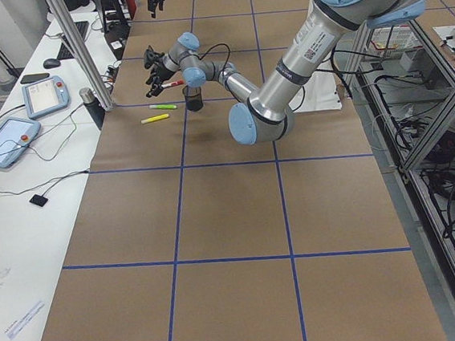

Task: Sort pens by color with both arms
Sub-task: 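Lift the yellow highlighter out and lay it beside the green highlighter with the left gripper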

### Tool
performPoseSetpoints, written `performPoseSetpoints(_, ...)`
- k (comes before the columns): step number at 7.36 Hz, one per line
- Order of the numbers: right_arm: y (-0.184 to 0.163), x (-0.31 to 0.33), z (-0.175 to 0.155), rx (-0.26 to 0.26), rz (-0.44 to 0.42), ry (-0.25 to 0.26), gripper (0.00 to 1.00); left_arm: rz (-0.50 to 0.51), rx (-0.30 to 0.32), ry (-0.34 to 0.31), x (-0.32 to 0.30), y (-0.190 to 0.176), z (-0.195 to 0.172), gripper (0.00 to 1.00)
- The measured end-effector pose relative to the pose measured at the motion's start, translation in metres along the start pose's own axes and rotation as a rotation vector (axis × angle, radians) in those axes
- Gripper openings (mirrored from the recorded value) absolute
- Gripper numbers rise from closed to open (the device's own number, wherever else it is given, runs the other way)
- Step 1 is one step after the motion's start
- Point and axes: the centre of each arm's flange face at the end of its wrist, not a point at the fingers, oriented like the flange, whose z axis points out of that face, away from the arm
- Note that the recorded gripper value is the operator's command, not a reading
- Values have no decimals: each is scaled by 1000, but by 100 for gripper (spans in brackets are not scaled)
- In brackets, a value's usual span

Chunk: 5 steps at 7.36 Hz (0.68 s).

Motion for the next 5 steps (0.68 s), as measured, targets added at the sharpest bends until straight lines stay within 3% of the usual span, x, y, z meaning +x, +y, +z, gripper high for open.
performPoseSetpoints(1, 0, 1, -1, -2, 1, -2, 100, 51, -63, -8, -5, -17, -25, 100)
performPoseSetpoints(3, -5, 36, -22, 1, -4, -20, 100, 96, -260, -44, -65, -60, -89, 100)
performPoseSetpoints(5, 9, 132, -49, -12, -98, -40, 100, 83, -485, -65, -150, -111, -139, 100)
